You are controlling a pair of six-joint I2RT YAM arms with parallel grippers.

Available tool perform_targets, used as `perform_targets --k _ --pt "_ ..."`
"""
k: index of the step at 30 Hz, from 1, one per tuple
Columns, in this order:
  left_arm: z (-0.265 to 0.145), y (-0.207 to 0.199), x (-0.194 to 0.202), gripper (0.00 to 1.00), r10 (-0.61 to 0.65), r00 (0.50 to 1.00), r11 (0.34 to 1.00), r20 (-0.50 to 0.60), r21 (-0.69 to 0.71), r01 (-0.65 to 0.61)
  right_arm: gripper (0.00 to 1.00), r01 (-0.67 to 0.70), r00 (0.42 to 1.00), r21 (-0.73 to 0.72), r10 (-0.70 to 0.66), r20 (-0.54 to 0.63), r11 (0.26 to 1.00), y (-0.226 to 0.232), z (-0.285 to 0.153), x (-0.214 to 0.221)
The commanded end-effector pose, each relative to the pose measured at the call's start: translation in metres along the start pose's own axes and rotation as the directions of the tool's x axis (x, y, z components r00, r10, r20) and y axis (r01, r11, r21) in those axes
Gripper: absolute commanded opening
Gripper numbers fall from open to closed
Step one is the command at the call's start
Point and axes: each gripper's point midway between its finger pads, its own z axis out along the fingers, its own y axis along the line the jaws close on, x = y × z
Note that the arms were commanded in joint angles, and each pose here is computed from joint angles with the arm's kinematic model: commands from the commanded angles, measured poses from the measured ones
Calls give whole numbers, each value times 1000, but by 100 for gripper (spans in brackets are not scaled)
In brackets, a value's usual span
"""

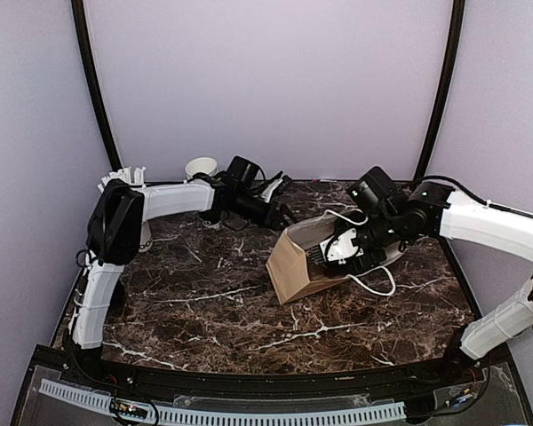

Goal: Pack the takeout coffee

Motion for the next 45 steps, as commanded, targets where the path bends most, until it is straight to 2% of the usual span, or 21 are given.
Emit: perform_targets --k 1,7,20,29,39,45 --pt "-52 -44 -33 66 118 989 993 85 -31 -115 73 -68 997 -92 71 34 993 -1 2 -3" --pt "-80 -50 -28 66 131 986 987 103 -103 -121 73 -138 987 -154 149 62 978 -9 10 -2" --pt "-116 -75 -15 66 138 980 985 141 -123 -120 73 -209 969 -292 239 69 933 -11 35 7" --pt "-125 -79 -7 66 127 980 986 153 -129 -107 68 -303 943 -454 333 -15 838 -3 56 18" --pt "-131 -82 -1 66 121 980 986 160 -134 -100 69 -345 929 -474 367 -48 810 4 67 22" --pt "-135 -85 0 66 119 978 986 171 -136 -96 70 -409 907 -433 409 -97 803 -8 74 27"
